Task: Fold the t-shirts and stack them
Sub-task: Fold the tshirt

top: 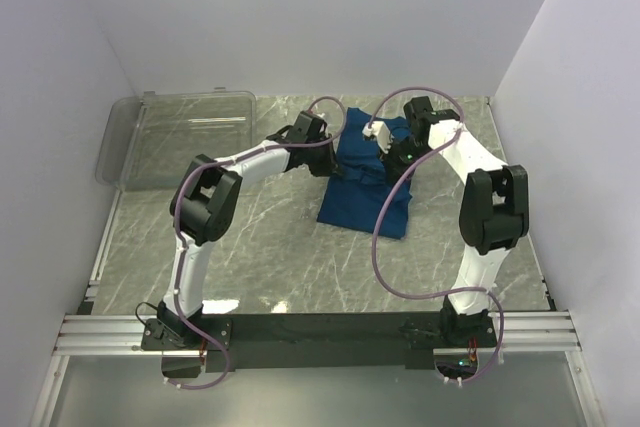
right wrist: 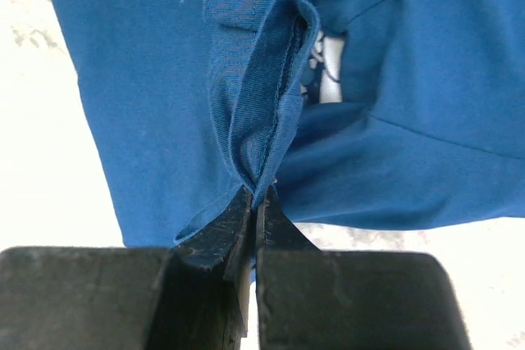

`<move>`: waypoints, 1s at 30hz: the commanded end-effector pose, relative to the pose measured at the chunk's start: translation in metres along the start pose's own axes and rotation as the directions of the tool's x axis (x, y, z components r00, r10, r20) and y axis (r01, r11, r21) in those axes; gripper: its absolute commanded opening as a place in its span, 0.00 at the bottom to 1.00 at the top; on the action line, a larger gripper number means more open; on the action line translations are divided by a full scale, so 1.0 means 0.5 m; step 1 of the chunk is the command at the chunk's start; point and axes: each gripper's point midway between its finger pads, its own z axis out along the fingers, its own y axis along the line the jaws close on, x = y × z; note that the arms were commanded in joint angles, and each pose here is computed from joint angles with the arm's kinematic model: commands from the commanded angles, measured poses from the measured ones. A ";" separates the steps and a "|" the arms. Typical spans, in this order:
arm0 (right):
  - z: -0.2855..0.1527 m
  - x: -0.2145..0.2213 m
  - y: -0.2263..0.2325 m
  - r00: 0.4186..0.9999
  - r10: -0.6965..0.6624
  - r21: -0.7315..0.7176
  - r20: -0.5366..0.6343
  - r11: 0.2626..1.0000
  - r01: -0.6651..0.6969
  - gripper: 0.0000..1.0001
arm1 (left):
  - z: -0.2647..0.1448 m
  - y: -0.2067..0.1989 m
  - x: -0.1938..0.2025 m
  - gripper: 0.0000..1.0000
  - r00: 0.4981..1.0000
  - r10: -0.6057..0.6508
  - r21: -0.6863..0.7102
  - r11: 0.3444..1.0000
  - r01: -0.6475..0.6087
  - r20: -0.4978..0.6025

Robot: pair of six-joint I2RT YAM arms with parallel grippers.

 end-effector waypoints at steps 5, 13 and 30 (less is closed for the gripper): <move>-0.014 -0.026 -0.043 1.000 0.017 0.055 0.020 0.998 -0.018 0.04 | 0.007 -0.026 -0.048 0.00 0.999 0.030 0.048 0.998 -0.031 0.023; -0.039 -0.069 -0.124 0.987 0.121 0.254 0.105 0.956 -0.144 0.40 | -0.007 -0.032 -0.088 0.35 0.996 0.003 0.024 1.000 -0.005 0.088; -0.083 -0.012 -0.004 0.975 0.195 0.137 0.105 0.969 -0.208 0.45 | -0.249 -0.084 -0.085 0.23 0.962 0.147 0.073 0.983 -0.168 0.232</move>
